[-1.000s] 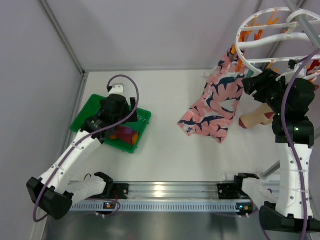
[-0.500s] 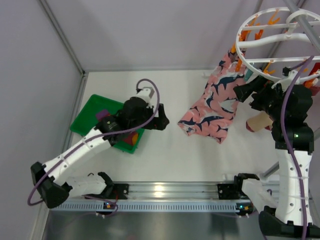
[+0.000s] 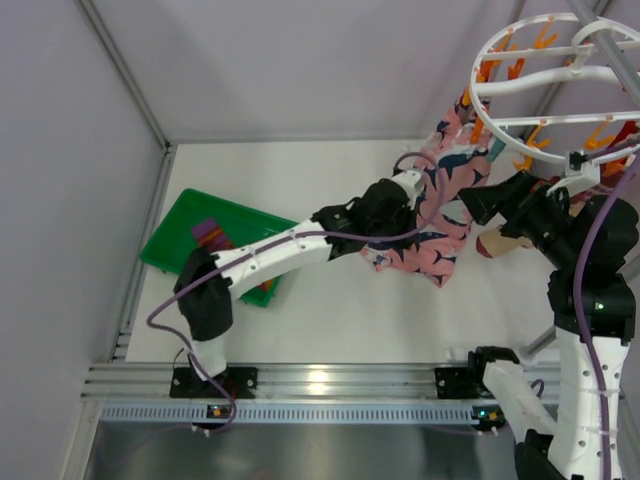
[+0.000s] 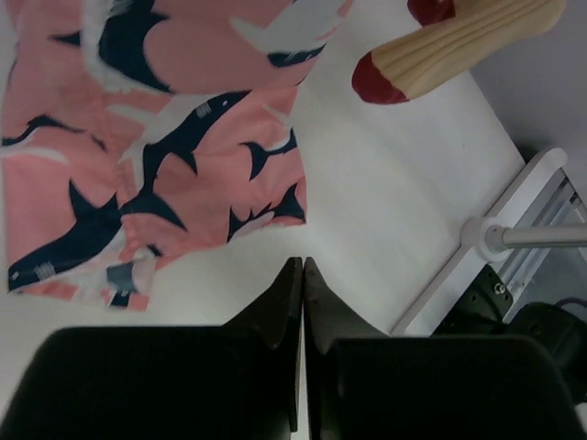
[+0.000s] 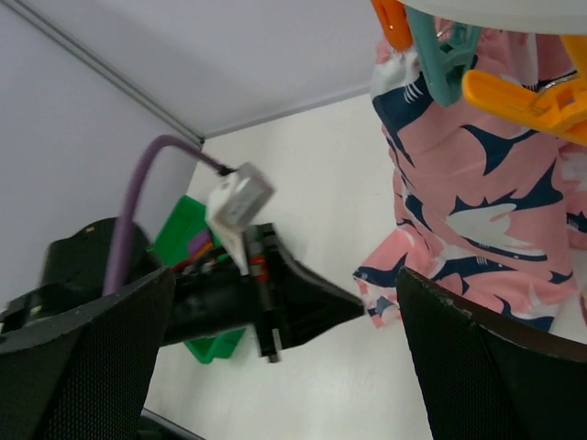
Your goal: Remove the socks clipped to the hanger
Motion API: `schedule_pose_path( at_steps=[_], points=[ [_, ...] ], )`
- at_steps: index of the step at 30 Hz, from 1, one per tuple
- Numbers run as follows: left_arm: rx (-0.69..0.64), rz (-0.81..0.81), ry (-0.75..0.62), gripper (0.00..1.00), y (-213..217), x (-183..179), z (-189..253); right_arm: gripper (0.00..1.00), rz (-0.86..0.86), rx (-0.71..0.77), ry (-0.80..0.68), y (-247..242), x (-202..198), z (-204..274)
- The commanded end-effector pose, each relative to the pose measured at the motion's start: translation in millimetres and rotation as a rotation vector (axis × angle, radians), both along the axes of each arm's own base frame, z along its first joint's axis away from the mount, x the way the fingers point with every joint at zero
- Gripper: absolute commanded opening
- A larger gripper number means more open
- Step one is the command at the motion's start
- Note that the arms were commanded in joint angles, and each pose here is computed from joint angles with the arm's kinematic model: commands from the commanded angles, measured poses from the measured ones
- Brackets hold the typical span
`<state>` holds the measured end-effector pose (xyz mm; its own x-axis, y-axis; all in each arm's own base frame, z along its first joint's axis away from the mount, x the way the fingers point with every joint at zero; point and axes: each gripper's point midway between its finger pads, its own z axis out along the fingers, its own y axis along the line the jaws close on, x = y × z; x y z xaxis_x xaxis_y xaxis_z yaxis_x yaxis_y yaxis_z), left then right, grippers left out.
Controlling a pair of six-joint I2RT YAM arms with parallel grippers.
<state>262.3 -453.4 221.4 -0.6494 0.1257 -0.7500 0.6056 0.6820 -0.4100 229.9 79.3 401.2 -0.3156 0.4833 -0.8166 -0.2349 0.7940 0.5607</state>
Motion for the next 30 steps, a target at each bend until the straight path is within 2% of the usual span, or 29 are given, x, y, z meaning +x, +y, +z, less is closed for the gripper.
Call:
schedule_pose_path(
  at_steps=[1,4,5,6,8,11,12,13,14,17,18,21,22,24,25,26,27,28,29,30],
  points=[
    [-0.109,-0.095,-0.049,0.00,-54.7,18.7,14.2,1.00,0.047,0.043,-0.104,11.1,-14.2,31.3],
    [-0.137,-0.122,-0.053,0.00,-92.2,38.1,5.0,0.99,0.045,0.051,-0.128,11.5,-20.0,40.5],
    [-0.182,-0.119,-0.092,0.00,-104.6,47.4,21.9,0.99,0.051,0.051,-0.134,12.5,-22.3,41.9],
    [-0.176,-0.114,-0.080,0.00,-115.8,57.2,-1.6,1.00,0.051,0.051,-0.134,12.6,-24.3,42.0],
    [-0.253,-0.110,-0.066,0.00,-137.0,72.3,-10.7,0.99,0.050,0.052,-0.135,12.7,-29.2,42.9],
    [-0.306,0.003,-0.001,0.00,-133.2,114.8,-23.0,1.00,0.061,0.056,-0.146,14.7,-36.6,48.8],
    [-0.300,0.067,0.046,0.00,-119.6,143.7,-47.3,0.99,0.062,0.055,-0.142,15.0,-38.6,48.6],
    [-0.340,0.110,0.093,0.00,-114.5,158.5,-47.9,1.00,0.057,0.047,-0.150,14.0,-40.8,50.7],
    [-0.337,0.166,0.118,0.00,-96.7,187.7,-68.6,0.99,0.054,0.046,-0.151,13.7,-42.2,51.0],
    [-0.425,0.143,0.165,0.00,-85.6,218.4,-75.0,0.99,0.048,0.043,-0.142,12.7,-41.2,47.0],
    [-0.442,0.163,0.161,0.00,-67.3,241.0,-72.6,1.00,0.050,0.047,-0.143,13.2,-40.0,47.2],
    [-0.454,0.194,0.099,0.00,-32.2,274.1,-53.4,1.00,0.054,0.054,-0.129,13.9,-36.2,40.9],
    [-0.434,0.201,0.086,0.00,-22.1,278.4,-55.6,0.99,0.057,0.055,-0.122,14.2,-34.1,37.6],
    [-0.453,0.214,0.052,0.00,2.5,285.1,-22.5,0.99,0.053,0.052,-0.120,13.5,-33.7,36.3],
    [-0.419,0.222,0.081,0.00,12.4,280.0,-37.0,0.99,0.051,0.048,-0.117,13.1,-33.0,34.7],
    [-0.441,0.204,0.046,0.00,20.9,270.9,-1.0,1.00,0.047,0.046,-0.121,12.4,-33.3,34.9],
    [-0.436,0.180,0.046,0.00,23.2,260.2,6.6,0.99,0.044,0.044,-0.123,11.9,-33.7,34.8],
    [-0.400,0.144,0.057,0.05,23.7,245.2,-3.9,1.00,0.043,0.043,-0.122,11.6,-33.0,34.0],
    [-0.441,0.052,0.009,0.10,12.9,219.4,32.2,0.99,0.043,0.042,-0.120,11.4,-31.2,33.8],
    [-0.451,-0.008,-0.013,0.18,5.7,201.6,40.5,0.99,0.043,0.040,-0.120,11.4,-30.3,33.6]
  ],
)
